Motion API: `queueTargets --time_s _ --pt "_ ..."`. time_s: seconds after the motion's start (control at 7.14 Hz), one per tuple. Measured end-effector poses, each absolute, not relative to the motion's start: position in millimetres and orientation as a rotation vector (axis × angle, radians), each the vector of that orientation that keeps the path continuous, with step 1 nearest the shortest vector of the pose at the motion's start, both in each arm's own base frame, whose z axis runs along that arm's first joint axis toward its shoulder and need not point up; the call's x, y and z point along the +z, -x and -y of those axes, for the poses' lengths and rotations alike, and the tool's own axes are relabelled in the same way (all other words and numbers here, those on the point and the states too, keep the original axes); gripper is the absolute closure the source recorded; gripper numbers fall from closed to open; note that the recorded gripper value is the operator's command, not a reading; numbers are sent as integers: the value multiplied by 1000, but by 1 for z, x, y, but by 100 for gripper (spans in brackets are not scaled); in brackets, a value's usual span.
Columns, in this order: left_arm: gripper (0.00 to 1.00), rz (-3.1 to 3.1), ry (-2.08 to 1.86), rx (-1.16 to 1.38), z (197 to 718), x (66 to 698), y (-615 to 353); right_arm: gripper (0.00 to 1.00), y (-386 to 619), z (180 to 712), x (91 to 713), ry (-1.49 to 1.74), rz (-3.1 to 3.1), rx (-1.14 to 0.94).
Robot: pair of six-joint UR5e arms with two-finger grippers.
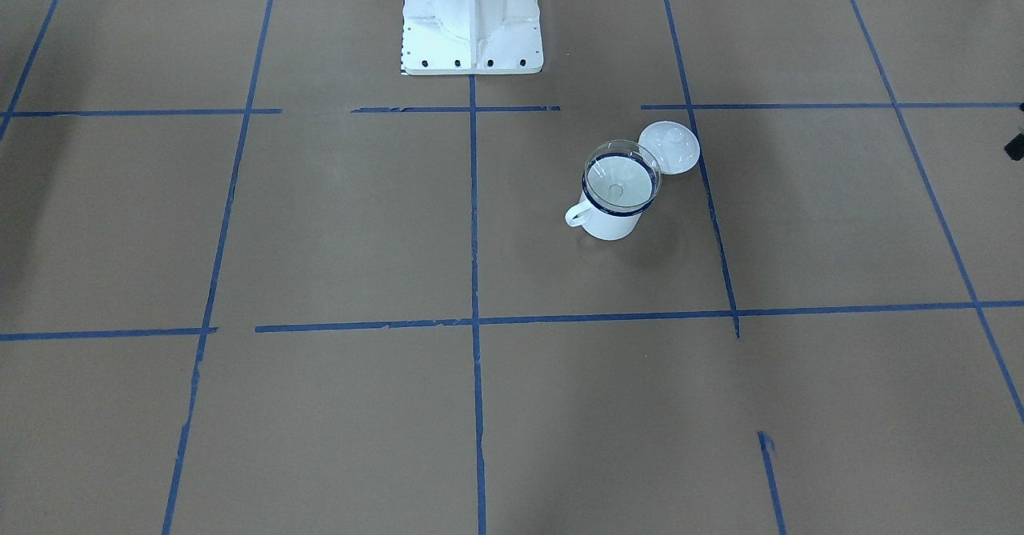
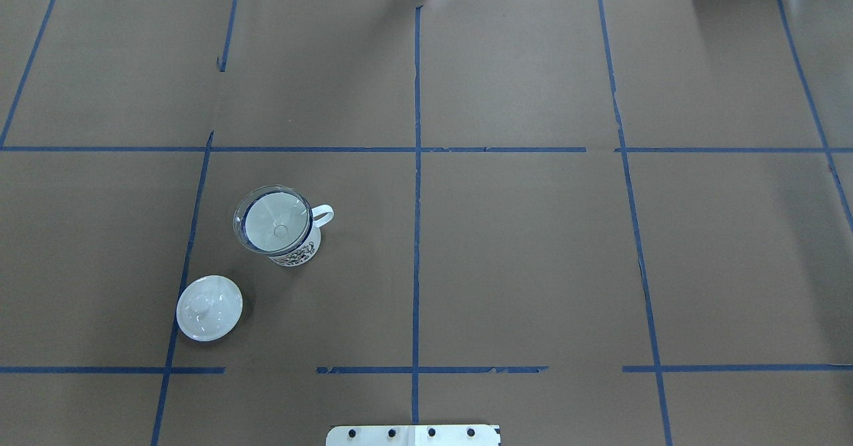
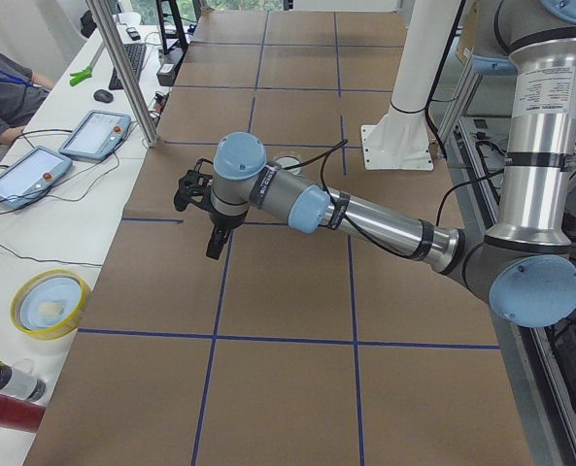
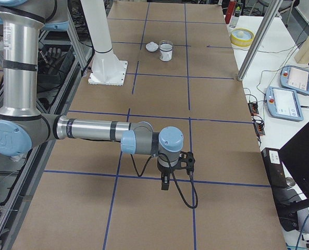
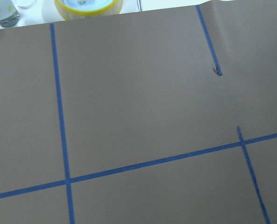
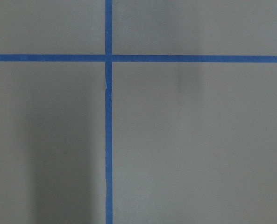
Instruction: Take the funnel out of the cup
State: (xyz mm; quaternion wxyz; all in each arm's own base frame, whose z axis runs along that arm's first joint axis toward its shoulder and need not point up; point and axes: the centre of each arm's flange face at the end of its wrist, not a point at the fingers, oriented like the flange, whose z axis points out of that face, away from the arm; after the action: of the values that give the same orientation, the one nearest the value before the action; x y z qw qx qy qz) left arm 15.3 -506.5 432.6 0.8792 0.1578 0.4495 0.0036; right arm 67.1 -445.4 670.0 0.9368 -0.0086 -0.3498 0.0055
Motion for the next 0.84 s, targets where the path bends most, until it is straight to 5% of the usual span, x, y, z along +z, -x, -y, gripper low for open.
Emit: queueTargets --time_s 0.84 --pt "0 -937 -86 -218 504 223 -308 0 -67 445 670 18 715 11"
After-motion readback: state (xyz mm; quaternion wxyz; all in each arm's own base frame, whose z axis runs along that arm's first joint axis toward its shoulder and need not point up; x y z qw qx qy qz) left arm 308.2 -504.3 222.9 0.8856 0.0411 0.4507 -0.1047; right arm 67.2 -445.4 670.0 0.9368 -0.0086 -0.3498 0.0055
